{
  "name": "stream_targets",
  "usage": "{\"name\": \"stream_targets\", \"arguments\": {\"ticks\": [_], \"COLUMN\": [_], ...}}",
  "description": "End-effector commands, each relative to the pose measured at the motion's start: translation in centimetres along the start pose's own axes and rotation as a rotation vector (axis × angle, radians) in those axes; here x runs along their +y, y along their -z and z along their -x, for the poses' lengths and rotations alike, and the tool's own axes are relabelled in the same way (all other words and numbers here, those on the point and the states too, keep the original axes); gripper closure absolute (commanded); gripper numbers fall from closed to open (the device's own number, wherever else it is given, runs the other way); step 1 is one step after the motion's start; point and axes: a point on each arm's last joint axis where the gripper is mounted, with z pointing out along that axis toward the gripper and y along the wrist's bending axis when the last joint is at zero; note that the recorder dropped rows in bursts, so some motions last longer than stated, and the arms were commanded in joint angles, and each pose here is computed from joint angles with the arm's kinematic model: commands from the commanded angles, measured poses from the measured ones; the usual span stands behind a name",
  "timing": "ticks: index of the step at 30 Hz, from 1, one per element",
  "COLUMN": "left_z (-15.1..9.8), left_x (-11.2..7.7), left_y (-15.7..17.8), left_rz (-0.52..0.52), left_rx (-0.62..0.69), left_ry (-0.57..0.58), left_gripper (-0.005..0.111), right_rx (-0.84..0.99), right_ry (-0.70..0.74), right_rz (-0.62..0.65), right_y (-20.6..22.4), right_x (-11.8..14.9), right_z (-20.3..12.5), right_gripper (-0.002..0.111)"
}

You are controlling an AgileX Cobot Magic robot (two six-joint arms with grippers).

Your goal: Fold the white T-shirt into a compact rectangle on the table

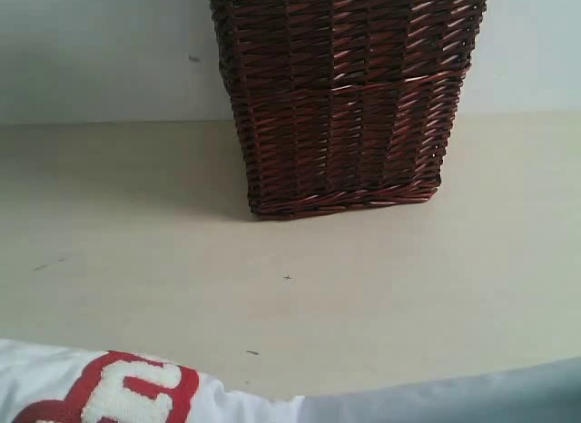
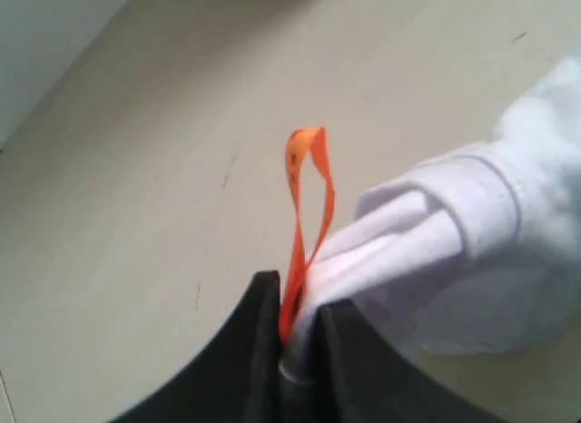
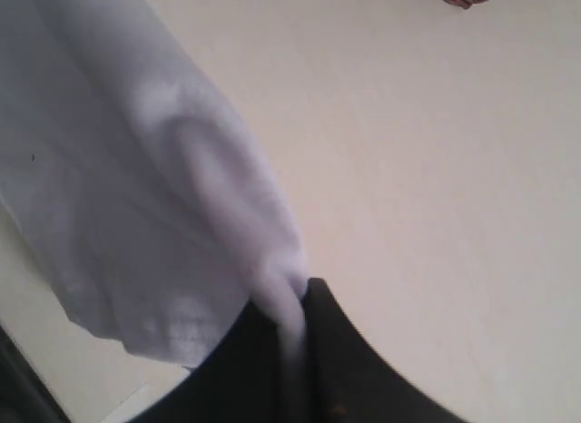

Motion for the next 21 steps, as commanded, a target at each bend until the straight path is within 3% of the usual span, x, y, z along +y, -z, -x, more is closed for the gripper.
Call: {"name": "stream_targets", "arguments": {"ticks": [1, 6, 9, 12, 18, 20, 21], "left_z": [1.0, 4.0, 4.7, 4.7, 2.8, 2.0, 1.8], "left_x": [0.0, -1.1, -1.9, -3.2, -8.0, -9.5, -9.9], "left_y": [1.3, 5.8, 8.0, 10.2, 13.6, 14.2, 14.4], "left_rz": [0.04, 0.091, 0.134, 0.207, 0.357, 0.382, 0.365], "left_rx": [-0.082, -0.329, -0.411, -0.468, -0.586, -0.628, -0.656], "left_ry": [-0.008, -0.039, -0.071, -0.118, -0.216, -0.192, -0.113], "left_gripper": [0.107, 0.107, 0.107, 0.107, 0.107, 0.107, 0.107], "right_rx": [-0.013, -0.076, -0.124, -0.181, -0.265, -0.297, -0.317], "right_ry": [-0.023, -0.035, -0.039, -0.039, -0.039, -0.033, -0.049], "right_rz": [-0.036, -0.055, -0.08, -0.117, -0.122, -0.166, -0.187], "right_y": [0.1, 1.2, 2.3, 4.1, 6.2, 7.1, 7.5], "right_x": [-0.2, -0.5, -0.9, -1.4, -0.8, 0.1, 0.7], "right_z": [0.0, 0.8, 1.5, 2.3, 2.9, 2.6, 2.4], "right_gripper": [0.108, 0.108, 0.108, 0.108, 0.108, 0.108, 0.108]}}
